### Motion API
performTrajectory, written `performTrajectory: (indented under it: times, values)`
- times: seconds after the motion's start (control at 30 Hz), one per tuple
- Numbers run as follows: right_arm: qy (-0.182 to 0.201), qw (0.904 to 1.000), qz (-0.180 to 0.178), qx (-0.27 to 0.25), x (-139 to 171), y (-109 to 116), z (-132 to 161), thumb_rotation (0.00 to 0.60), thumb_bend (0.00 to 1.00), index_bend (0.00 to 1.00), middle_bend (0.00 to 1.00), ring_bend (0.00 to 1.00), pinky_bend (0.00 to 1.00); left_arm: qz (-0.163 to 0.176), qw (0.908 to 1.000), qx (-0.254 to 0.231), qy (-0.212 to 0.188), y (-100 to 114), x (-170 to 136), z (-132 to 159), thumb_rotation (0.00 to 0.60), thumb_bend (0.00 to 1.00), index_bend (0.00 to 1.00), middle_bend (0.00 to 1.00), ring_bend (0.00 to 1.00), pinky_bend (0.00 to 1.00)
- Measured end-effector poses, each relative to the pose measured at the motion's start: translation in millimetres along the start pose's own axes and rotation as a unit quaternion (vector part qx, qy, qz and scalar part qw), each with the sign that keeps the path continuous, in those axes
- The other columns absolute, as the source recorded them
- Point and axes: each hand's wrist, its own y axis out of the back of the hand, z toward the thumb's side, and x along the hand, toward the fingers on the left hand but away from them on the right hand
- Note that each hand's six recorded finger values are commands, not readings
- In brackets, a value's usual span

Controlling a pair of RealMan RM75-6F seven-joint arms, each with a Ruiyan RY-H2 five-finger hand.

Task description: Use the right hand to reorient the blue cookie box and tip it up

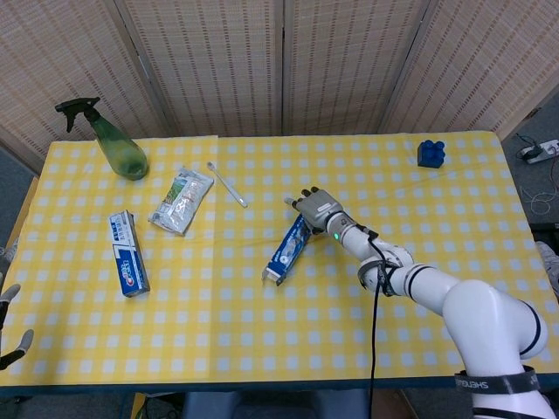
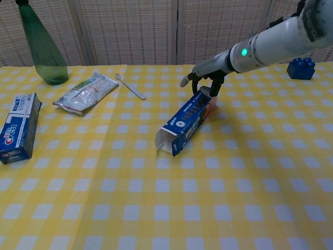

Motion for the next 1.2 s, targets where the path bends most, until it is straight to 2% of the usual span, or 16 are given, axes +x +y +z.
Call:
performTrajectory:
  times: [0.4,0.5,0.6,0.73,0.83,1.0,1.2]
  values:
    - [0.01,0.9993,0.031,-0.019,38.3,-24.5,-15.7,0.6,0.69,0.0,0.27,0.02,0.06,-0.004,0.9999,-0.002,-0.014,-3.4,5.8,8.3,0.6,0.32,0.18,0.0,0.0,0.0]
    - [0.016,0.9987,0.041,-0.025,53.0,-33.2,-18.9,0.6,0.63,0.0,0.28,0.02,0.06,-0.003,0.9999,-0.003,-0.014,-2.8,6.1,8.9,0.6,0.32,0.18,0.0,0.0,0.0]
    - [0.015,0.9985,0.043,-0.029,66.2,-40.1,-26.9,0.6,0.52,0.0,0.28,0.02,0.06,-0.004,0.9999,-0.002,-0.015,-2.6,6.2,9.6,0.6,0.32,0.18,0.0,0.0,0.0]
    - [0.01,0.9993,0.027,-0.025,70.5,-42.3,-33.1,0.6,0.24,0.0,0.24,0.02,0.06,-0.003,0.9998,-0.002,-0.02,-2.2,6.2,13.1,0.6,0.32,0.18,0.0,0.0,0.0]
    - [0.008,0.9999,0.0,-0.015,70.3,-41.3,-35.1,0.6,0.13,0.0,0.23,0.02,0.06,-0.003,0.9998,-0.002,-0.02,-2.2,5.2,14.1,0.6,0.32,0.18,0.0,0.0,0.0]
    - [0.002,0.9988,-0.049,0.01,66.4,-47.7,-33.0,0.6,0.07,0.0,0.24,0.02,0.06,-0.002,0.9998,-0.002,-0.018,-1.1,2.5,13.7,0.6,0.32,0.18,0.0,0.0,0.0]
    - [-0.002,0.9987,-0.049,0.017,62.8,-66.4,-30.0,0.6,0.06,0.03,0.24,0.02,0.06,0.0,0.9999,-0.001,-0.014,0.4,-0.9,10.4,0.6,0.32,0.18,0.0,0.0,0.0]
